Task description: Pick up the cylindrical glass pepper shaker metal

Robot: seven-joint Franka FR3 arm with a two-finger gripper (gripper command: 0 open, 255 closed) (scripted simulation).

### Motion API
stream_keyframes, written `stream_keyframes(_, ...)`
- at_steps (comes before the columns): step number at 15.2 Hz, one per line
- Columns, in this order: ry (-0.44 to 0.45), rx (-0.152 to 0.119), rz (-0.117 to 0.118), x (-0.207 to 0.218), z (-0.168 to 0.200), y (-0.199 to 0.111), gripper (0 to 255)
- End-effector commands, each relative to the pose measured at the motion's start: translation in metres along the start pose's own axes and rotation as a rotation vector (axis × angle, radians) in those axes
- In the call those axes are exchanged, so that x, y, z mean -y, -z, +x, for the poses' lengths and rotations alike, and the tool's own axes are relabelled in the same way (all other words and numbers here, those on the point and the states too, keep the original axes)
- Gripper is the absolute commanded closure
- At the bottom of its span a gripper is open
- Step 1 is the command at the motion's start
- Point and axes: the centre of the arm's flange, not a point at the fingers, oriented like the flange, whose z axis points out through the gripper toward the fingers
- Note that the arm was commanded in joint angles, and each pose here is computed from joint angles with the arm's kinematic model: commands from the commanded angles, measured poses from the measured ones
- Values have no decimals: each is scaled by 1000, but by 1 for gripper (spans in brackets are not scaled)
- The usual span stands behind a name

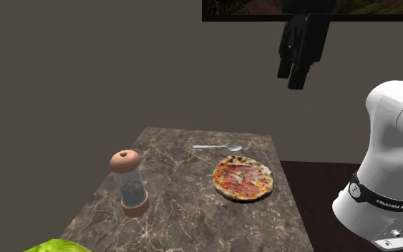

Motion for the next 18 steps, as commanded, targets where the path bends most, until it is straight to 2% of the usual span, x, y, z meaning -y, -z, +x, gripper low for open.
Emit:
stream_keyframes(1, 0, 0, 0, 0, 0, 0, 0)
stream_keyframes(18, -64, -34, -56, 37, 194, -100, 0)
